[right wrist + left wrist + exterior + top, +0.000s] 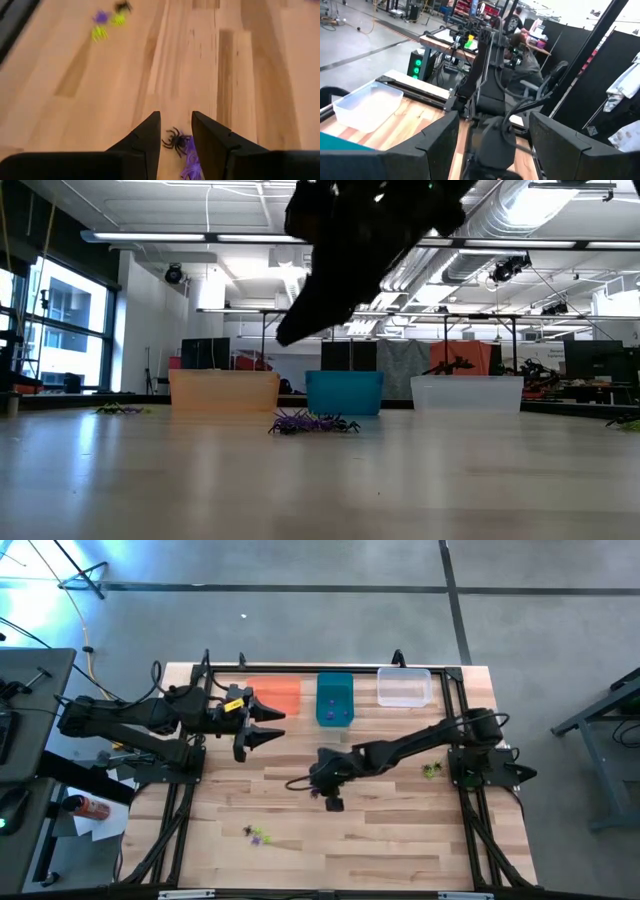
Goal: Sort Halloween decoration
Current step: Put the purple spider toy into the blue bin
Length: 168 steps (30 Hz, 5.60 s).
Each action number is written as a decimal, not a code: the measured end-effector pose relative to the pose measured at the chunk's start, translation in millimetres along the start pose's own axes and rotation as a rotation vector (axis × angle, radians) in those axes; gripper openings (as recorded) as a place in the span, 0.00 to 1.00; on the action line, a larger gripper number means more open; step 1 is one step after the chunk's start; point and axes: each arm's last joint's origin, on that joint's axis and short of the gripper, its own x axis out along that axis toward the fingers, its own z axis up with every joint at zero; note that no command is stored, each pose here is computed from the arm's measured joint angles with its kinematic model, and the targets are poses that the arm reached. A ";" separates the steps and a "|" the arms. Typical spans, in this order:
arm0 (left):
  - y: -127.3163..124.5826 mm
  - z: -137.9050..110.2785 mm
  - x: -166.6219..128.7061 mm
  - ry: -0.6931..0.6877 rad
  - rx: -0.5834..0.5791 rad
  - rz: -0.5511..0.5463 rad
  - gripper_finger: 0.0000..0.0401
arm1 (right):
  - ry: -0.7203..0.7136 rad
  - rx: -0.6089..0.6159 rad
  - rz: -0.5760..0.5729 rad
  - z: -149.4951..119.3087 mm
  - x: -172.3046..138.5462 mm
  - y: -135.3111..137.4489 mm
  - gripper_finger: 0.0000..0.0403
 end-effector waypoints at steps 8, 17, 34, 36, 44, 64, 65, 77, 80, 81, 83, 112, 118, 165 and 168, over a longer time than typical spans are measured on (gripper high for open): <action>1.3 -4.0 1.5 0.037 -0.008 0.014 0.57 | 0.028 0.007 -0.026 -14.7 27.7 -3.7 0.27; 1.9 -7.7 5.5 0.064 -0.046 0.023 0.57 | 0.054 -0.013 -0.151 -21.2 34.7 -6.6 0.27; 2.2 -8.9 6.3 0.073 -0.036 0.026 0.57 | 0.097 -0.006 -0.069 -29.7 43.0 -13.3 0.27; 2.4 -9.2 6.3 0.076 -0.035 0.028 0.57 | 0.077 -0.009 -0.067 -28.4 44.5 -13.3 0.27; 3.1 -10.5 6.2 0.088 -0.033 0.040 0.57 | 0.092 -0.007 -0.079 -32.7 49.5 -15.2 0.25; 3.9 -10.8 6.1 0.086 -0.030 0.060 0.57 | 0.085 0.000 -0.085 -32.2 49.8 -15.4 0.01; 3.9 -10.8 6.1 0.086 -0.030 0.060 0.57 | 0.084 0.000 -0.085 -32.1 49.7 -15.4 0.01; 4.1 -11.5 6.0 0.093 -0.029 0.063 0.57 | 0.005 0.000 -0.101 -12.8 27.7 -17.9 0.02; 4.2 -11.5 5.9 0.093 -0.029 0.063 0.57 | -0.033 -0.001 -0.099 -6.5 22.3 -17.2 0.01; 4.1 -11.6 5.9 0.094 -0.029 0.063 0.57 | -0.032 0.000 -0.098 -6.0 20.8 -16.8 0.01; 4.2 -11.6 5.9 0.094 -0.028 0.063 0.57 | -0.056 0.001 -0.076 -3.4 20.2 -16.1 0.01; 6.4 -11.2 5.8 0.073 0.002 0.128 0.57 | -0.573 0.366 -0.167 -62.7 -178.1 -19.3 0.00; 5.6 -8.6 6.0 0.044 -0.003 0.124 0.57 | -0.826 0.322 -0.125 -57.5 -200.3 -15.9 0.00; 6.7 -12.1 5.7 0.091 0.128 0.126 0.57 | -0.035 0.766 -0.611 49.5 -160.7 -206.2 0.00; 6.8 -12.1 5.7 0.090 0.128 0.128 0.57 | 0.076 0.783 -0.547 35.8 -147.6 -227.2 0.00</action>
